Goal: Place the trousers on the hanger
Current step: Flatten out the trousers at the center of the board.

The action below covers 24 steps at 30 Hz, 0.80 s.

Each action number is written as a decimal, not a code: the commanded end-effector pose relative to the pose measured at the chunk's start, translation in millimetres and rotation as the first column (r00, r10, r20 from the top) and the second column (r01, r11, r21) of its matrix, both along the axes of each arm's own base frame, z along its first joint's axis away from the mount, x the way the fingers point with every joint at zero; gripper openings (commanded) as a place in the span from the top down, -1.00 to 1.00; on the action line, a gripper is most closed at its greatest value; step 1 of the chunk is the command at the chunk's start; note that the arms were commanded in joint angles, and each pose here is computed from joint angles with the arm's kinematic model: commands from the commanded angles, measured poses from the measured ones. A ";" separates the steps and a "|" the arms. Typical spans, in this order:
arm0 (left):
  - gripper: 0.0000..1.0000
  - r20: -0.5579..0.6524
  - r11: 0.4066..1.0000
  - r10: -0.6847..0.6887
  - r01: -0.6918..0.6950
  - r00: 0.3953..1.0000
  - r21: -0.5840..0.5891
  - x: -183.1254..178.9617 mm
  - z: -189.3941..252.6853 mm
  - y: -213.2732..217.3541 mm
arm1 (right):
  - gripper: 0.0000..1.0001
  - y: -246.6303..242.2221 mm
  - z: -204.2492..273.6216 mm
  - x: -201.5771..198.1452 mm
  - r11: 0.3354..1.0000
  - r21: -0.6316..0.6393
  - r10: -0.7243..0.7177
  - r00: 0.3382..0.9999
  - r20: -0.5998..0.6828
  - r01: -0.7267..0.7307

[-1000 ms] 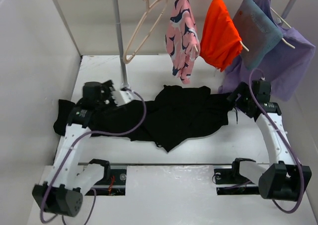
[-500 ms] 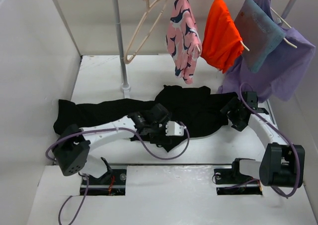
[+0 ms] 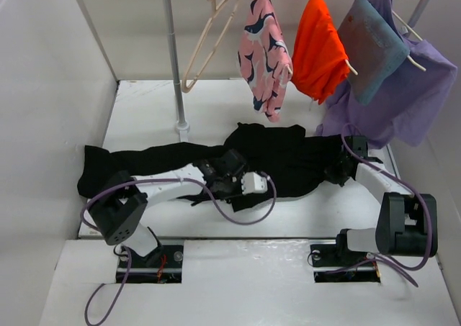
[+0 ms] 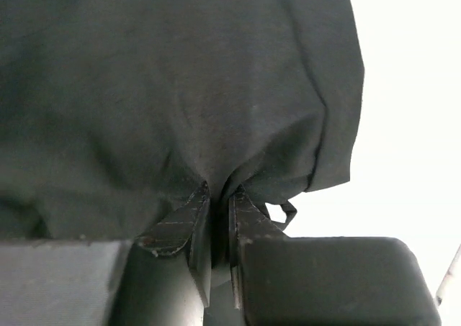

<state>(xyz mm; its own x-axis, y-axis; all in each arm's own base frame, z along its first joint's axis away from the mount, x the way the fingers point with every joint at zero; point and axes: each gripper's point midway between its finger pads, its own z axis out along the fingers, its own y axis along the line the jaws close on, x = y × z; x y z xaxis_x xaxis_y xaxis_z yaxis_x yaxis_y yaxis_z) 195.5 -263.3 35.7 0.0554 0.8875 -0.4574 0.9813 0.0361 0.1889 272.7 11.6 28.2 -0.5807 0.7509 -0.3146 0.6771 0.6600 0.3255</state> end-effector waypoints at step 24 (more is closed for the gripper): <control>1.00 -0.409 0.771 0.396 -0.539 0.822 -0.338 88.0 149.6 149.3 | 1.00 -58.9 85.7 -2.7 0.976 -0.184 -0.094 0.985 0.148 0.120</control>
<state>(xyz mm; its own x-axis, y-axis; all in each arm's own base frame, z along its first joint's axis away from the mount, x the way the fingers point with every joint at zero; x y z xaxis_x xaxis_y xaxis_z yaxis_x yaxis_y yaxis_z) 258.9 -145.6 163.3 -0.4434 0.5758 -0.6869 0.8838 0.4084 -0.2282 269.0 -18.7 94.9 -0.5188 0.7327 -0.4406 0.6671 0.6692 0.3273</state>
